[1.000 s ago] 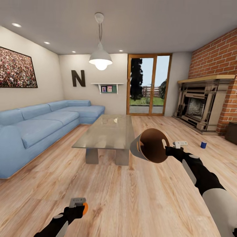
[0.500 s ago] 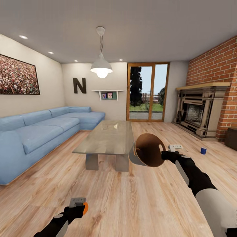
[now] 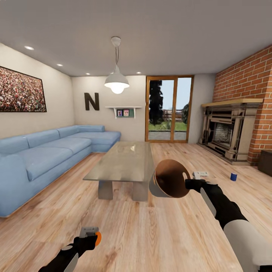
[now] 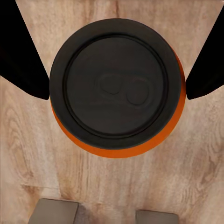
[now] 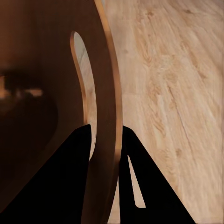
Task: Put the three can of soda from the living room inside the tash can in the kitchen.
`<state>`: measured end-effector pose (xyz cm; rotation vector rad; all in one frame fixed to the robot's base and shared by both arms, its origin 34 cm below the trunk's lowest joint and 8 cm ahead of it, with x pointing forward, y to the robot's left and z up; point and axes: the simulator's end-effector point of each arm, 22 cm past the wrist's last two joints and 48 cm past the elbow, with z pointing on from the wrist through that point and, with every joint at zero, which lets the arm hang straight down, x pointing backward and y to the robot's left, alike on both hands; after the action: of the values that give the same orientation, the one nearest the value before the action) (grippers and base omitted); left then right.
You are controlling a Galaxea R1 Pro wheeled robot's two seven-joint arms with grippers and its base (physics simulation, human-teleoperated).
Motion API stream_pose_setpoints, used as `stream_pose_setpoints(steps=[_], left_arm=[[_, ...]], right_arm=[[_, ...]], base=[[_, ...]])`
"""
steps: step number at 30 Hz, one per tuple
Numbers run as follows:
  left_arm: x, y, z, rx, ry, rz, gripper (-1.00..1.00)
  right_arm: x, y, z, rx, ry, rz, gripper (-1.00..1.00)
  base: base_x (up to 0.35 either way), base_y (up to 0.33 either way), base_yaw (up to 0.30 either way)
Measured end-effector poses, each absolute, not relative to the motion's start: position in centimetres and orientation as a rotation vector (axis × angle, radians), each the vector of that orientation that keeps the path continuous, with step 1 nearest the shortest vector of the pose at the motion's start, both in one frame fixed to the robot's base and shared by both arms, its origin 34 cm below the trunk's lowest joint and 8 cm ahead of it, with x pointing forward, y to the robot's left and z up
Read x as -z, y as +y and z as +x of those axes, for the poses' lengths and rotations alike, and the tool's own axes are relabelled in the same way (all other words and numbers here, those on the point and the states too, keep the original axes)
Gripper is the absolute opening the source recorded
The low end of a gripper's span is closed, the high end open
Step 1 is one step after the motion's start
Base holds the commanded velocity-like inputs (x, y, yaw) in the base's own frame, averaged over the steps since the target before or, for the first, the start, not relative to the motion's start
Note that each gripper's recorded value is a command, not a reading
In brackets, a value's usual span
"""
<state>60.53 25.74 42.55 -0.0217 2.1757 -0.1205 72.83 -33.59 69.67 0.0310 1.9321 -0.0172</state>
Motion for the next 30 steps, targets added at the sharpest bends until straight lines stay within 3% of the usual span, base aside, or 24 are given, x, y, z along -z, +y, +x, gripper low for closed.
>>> stream_pose_setpoints(steps=[30], left_arm=[[-49.1,25.7,62.1,0.116,2.179,-0.023,-1.0]], right_arm=[[-63.7,-35.9,68.4,0.121,2.117,-0.007,-1.0]], base=[[0.0,0.0,0.0]])
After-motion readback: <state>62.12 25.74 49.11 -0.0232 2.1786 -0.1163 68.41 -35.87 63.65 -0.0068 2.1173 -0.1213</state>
